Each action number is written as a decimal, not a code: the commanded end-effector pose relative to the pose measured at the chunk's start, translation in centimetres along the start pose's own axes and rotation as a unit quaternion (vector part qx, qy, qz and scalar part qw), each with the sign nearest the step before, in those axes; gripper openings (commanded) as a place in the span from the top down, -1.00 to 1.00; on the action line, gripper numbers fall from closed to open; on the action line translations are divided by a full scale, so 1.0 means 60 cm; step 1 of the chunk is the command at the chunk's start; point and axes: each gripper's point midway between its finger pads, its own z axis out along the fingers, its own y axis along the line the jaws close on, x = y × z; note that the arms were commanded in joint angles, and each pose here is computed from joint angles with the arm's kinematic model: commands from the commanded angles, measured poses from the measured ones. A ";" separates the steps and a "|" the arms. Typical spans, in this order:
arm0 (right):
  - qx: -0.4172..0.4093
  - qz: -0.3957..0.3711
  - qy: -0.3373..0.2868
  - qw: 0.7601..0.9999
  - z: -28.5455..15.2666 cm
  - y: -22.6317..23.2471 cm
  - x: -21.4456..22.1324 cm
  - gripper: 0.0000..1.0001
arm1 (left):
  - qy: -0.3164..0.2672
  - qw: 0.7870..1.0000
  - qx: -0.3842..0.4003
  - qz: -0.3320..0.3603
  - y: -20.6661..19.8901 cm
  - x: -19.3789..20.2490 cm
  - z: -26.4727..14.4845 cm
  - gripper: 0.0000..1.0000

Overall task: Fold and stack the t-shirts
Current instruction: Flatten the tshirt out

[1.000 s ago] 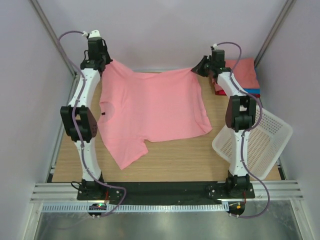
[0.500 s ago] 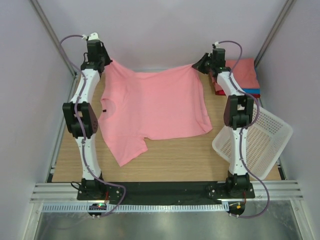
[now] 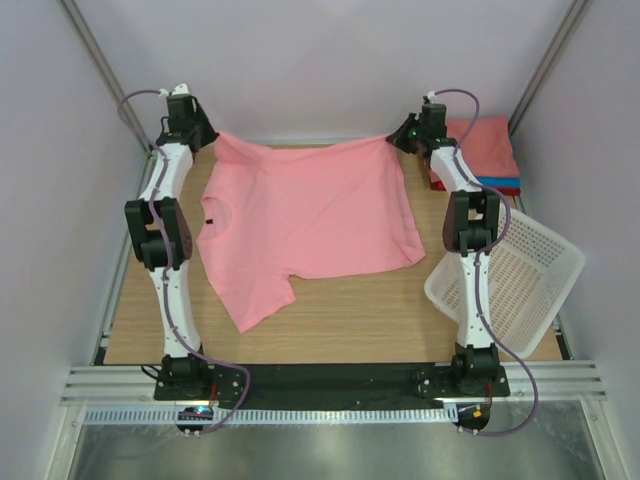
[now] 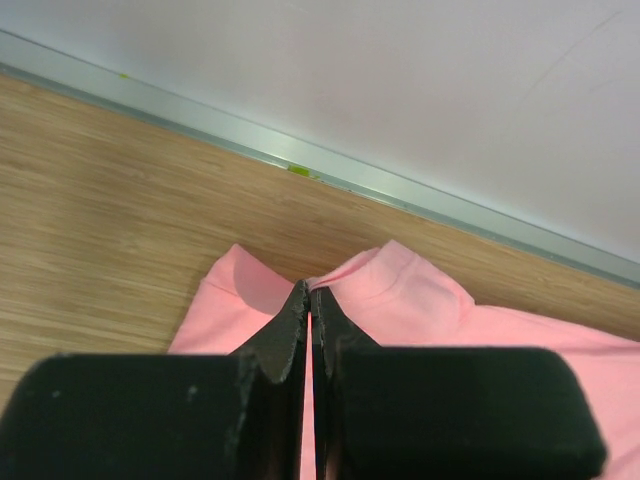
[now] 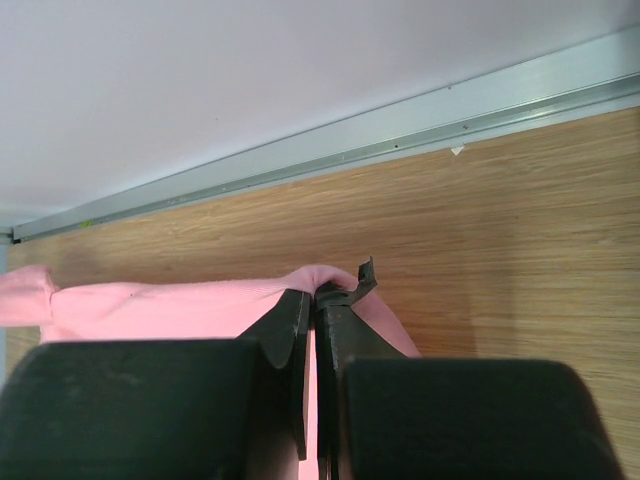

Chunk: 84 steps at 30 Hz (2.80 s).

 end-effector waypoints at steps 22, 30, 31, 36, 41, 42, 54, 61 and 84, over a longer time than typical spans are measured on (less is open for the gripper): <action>-0.141 -0.158 -0.127 0.969 -0.440 0.314 -0.208 0.98 | -0.342 0.938 -0.009 -0.052 -0.081 -0.434 -0.565 1.00; -0.178 -0.259 -0.067 0.947 -0.581 0.312 -0.089 0.98 | -0.399 0.916 -0.005 -0.047 -0.083 -0.447 -0.727 1.00; -0.173 -0.246 -0.043 0.953 -0.577 0.294 -0.060 0.98 | -0.390 0.919 -0.018 -0.048 -0.070 -0.427 -0.730 1.00; -0.143 -0.226 -0.003 0.964 -0.619 0.255 0.006 0.98 | -0.345 0.936 -0.050 -0.053 -0.034 -0.359 -0.694 1.00; -0.088 -0.225 0.082 0.967 -0.612 0.179 0.087 0.94 | -0.293 0.953 -0.061 -0.053 -0.016 -0.302 -0.627 0.99; -0.077 -0.226 0.089 0.967 -0.609 0.167 0.094 0.91 | -0.287 0.954 -0.066 -0.053 -0.011 -0.297 -0.618 1.00; -0.063 -0.199 0.173 0.962 -0.480 0.074 0.180 0.74 | -0.177 0.980 -0.082 -0.047 0.016 -0.212 -0.441 0.99; -0.072 -0.143 0.246 0.956 -0.367 0.038 0.220 0.90 | -0.017 0.990 -0.131 -0.052 0.073 -0.049 -0.302 0.99; 0.008 -0.183 0.261 0.948 -0.180 -0.058 0.185 0.17 | 0.094 0.988 -0.120 -0.001 0.071 0.059 -0.149 0.99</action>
